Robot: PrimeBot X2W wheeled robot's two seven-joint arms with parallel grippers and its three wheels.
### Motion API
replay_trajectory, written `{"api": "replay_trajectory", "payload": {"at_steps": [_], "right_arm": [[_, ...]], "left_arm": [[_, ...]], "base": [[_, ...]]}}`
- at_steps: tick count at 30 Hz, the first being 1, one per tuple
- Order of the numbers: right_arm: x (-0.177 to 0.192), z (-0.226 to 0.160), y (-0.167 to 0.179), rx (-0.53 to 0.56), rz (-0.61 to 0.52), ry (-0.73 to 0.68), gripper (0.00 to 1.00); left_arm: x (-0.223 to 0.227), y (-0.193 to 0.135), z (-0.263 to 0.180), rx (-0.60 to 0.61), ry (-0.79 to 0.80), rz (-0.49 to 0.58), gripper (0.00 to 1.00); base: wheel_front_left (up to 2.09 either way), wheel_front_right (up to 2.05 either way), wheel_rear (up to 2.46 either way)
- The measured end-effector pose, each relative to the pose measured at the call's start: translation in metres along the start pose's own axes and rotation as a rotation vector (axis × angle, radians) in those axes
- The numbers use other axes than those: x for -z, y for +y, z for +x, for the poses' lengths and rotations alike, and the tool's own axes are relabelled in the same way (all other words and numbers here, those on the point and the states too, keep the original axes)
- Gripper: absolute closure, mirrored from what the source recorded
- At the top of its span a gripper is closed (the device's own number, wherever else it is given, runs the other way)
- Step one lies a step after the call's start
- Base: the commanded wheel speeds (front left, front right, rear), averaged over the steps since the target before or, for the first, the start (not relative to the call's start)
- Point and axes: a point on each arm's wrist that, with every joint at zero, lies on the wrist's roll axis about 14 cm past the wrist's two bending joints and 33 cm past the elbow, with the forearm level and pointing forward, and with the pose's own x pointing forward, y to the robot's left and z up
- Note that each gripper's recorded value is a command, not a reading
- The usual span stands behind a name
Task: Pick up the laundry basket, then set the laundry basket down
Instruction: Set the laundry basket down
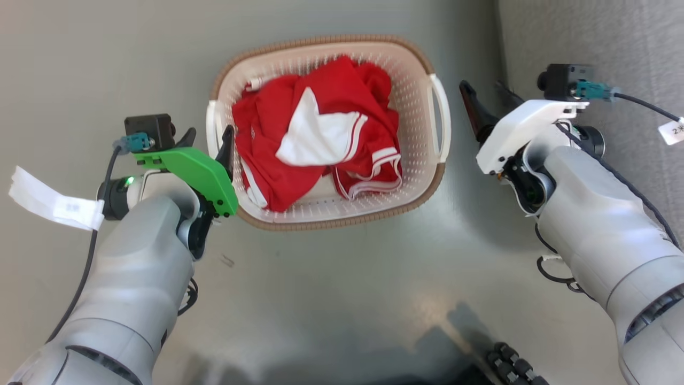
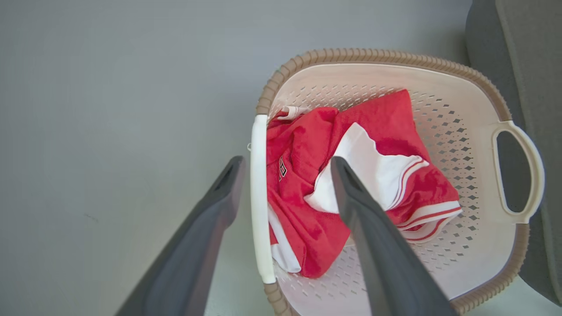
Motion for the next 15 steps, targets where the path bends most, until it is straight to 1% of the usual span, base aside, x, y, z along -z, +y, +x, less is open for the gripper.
{"api": "replay_trajectory", "payload": {"at_steps": [3, 7, 8, 11, 15], "right_arm": [[-0.015, -0.009, 0.005, -0.011, -0.004, -0.04, 0.0], [-0.037, -0.022, 0.008, -0.021, -0.021, -0.1, 0.0], [-0.037, -0.022, 0.008, -0.021, -0.021, -0.1, 0.0], [-0.052, -0.037, 0.015, -0.038, -0.026, -0.151, 0.0], [-0.068, -0.054, 0.021, -0.05, -0.031, -0.206, 0.0]], "left_arm": [[-0.013, -0.008, -0.009, 0.012, -0.034, 0.014, 0.0], [-0.044, -0.024, -0.02, 0.041, -0.112, 0.026, 0.0], [-0.044, -0.024, -0.02, 0.041, -0.112, 0.026, 0.0], [-0.07, -0.029, -0.036, 0.048, -0.184, 0.044, 0.0], [-0.081, -0.029, -0.055, 0.041, -0.231, 0.04, 0.0]], "base": [[0.0, 0.0, 0.0], [0.0, 0.0, 0.0], [0.0, 0.0, 0.0], [0.0, 0.0, 0.0], [0.0, 0.0, 0.0]]}}
